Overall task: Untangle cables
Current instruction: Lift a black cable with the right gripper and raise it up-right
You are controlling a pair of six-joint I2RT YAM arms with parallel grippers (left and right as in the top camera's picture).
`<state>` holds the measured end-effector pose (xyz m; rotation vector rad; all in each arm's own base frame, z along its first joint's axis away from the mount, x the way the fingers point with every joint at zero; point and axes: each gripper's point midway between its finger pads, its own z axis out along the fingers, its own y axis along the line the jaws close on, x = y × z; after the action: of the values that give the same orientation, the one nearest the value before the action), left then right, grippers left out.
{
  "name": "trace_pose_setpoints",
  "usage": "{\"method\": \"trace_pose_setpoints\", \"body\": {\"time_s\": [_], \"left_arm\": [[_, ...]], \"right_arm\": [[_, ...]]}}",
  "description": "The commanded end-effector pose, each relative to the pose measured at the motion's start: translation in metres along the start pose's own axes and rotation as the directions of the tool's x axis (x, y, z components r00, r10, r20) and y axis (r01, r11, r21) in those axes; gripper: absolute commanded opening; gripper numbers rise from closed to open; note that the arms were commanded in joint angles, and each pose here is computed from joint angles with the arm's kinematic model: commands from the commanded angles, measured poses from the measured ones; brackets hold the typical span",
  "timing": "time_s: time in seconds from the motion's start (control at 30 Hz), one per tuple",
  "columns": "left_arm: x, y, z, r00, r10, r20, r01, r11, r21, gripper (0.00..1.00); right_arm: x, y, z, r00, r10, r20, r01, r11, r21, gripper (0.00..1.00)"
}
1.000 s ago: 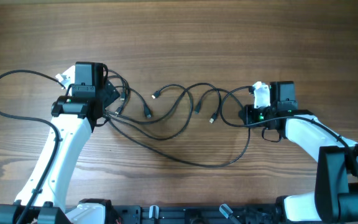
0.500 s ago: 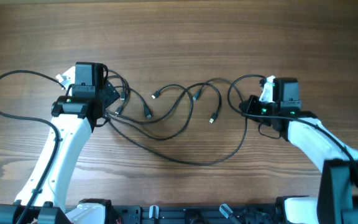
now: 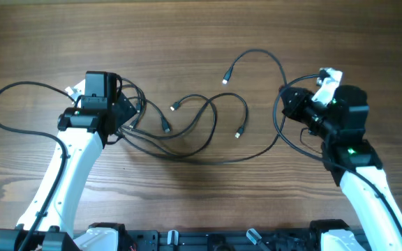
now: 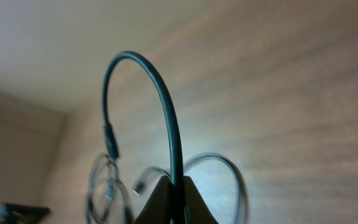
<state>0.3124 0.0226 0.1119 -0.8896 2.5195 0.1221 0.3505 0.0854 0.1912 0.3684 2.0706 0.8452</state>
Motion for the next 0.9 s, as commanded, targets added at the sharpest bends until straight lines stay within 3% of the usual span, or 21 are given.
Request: {"method": "trace_pose_setpoints", "body": {"time_s": [0.0, 0.17, 0.33, 0.5, 0.7, 0.77, 0.87], "left_arm": [[0.017, -0.027, -0.008, 0.982, 0.174, -0.080, -0.158, 0.972, 0.175, 1.00], [0.043, -0.054, -0.019, 0.881, 0.467, -0.071, -0.416, 0.839, 0.350, 1.00], [0.081, -0.082, -0.037, 0.756, 0.654, -0.033, -0.558, 0.670, 0.491, 1.00], [0.100, -0.105, -0.049, 0.697, 0.717, 0.033, -0.622, 0.580, 0.526, 1.00], [0.113, -0.142, -0.067, 0.535, 0.806, 0.254, -0.773, 0.347, 0.531, 1.00], [0.120, -0.147, -0.071, 0.429, 0.842, 0.328, -0.833, 0.228, 0.504, 1.00], [0.124, -0.149, -0.073, 0.397, 0.850, 0.347, -0.846, 0.192, 0.498, 1.00]], "right_arm": [[-0.014, 0.021, -0.012, 0.998, 0.027, 0.059, -0.023, 0.997, -0.071, 0.04], [-0.016, 0.023, -0.013, 0.997, 0.049, 0.067, -0.044, 0.996, -0.079, 0.04], [-0.016, 0.022, -0.013, 0.997, 0.012, 0.071, -0.007, 0.997, -0.073, 0.04], [-0.013, 0.035, -0.014, 0.999, 0.040, 0.037, -0.034, 0.989, -0.143, 0.04], [-0.023, 0.071, -0.023, 0.992, 0.125, 0.019, -0.113, 0.943, -0.312, 0.04], [-0.029, 0.078, -0.026, 0.989, 0.142, 0.033, -0.122, 0.932, -0.342, 0.04], [-0.037, 0.079, -0.027, 0.981, 0.186, 0.057, -0.155, 0.925, -0.348, 0.04]]}}
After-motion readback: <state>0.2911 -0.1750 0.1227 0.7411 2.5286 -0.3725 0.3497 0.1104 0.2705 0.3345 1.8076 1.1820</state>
